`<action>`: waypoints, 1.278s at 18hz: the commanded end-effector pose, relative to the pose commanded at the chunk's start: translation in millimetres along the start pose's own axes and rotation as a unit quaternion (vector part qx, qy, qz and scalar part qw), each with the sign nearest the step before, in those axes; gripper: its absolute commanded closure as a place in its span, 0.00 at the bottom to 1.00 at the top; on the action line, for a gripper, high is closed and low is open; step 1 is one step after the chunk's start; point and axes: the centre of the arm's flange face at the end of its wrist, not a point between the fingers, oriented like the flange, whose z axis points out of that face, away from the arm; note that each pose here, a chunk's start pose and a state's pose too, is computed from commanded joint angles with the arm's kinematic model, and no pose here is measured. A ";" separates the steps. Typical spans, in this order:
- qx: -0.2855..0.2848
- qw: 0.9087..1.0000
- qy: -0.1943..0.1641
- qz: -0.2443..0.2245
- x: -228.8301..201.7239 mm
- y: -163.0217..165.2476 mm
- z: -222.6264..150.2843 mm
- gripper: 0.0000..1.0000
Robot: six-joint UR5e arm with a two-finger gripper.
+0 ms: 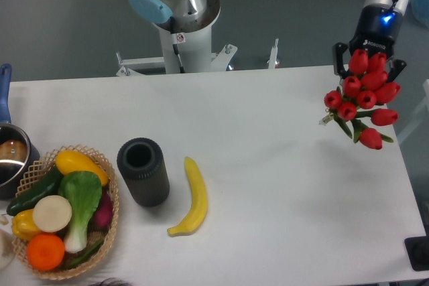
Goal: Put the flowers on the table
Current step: 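Lift the held red tulip bunch upward with the gripper, then carry the tulips toward the banana and lower them to the table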
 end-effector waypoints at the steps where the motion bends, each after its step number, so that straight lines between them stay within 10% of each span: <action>1: -0.021 1.000 -0.004 0.007 2.4 -9.0 3.0 0.55; 8: -0.208 0.975 -0.079 0.016 31.2 -66.8 21.2 0.55; 15: -0.329 0.940 -0.052 0.068 61.0 -63.0 114.2 0.55; 23: -0.343 0.936 -0.011 0.074 64.9 -59.1 184.3 0.55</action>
